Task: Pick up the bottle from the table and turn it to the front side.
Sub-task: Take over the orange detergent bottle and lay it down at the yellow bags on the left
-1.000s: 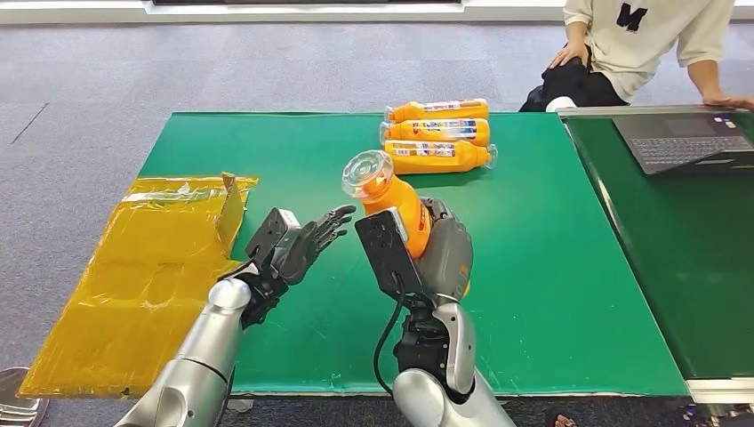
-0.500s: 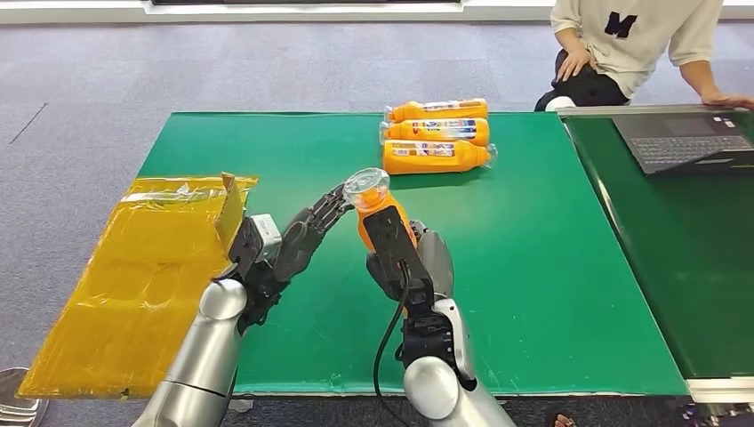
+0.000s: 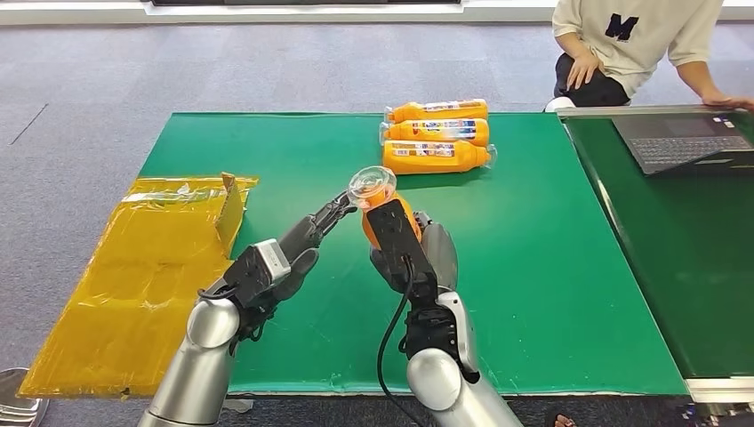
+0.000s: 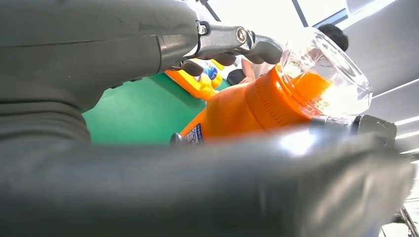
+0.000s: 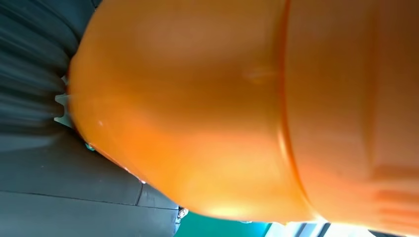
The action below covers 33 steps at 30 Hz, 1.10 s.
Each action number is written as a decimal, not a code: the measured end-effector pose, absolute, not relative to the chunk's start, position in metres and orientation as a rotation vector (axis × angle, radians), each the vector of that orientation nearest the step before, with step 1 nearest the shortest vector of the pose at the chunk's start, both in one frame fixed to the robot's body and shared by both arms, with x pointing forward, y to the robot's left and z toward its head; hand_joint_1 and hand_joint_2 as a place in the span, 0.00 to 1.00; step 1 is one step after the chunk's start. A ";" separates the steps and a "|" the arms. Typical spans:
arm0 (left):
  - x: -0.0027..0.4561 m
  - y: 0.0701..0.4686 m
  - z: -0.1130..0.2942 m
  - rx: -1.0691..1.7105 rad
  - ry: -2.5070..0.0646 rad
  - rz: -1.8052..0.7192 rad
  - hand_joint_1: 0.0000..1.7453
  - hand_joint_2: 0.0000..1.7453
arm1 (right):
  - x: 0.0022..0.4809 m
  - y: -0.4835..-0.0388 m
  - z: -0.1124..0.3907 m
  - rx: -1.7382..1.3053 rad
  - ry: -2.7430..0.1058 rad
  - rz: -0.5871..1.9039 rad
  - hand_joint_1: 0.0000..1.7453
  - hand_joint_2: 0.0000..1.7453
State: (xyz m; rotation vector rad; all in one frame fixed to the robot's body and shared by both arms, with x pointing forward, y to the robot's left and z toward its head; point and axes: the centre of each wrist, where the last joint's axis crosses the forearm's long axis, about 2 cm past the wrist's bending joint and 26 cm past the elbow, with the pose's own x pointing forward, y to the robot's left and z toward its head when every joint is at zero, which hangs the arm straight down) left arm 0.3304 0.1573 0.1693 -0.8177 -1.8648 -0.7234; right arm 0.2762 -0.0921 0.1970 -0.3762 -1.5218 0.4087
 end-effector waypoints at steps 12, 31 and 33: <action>0.328 0.152 0.163 -0.742 -1.797 -0.738 0.00 1.00 | 0.278 -0.092 0.194 -0.386 -1.478 0.424 1.00 1.00; 0.360 0.134 0.144 -0.616 -1.723 -0.503 0.00 1.00 | 0.297 -0.037 0.224 -0.211 -1.464 0.636 1.00 1.00; 0.362 0.134 0.144 -0.615 -1.713 -0.502 0.00 1.00 | 0.300 -0.036 0.223 -0.201 -1.452 0.644 1.00 1.00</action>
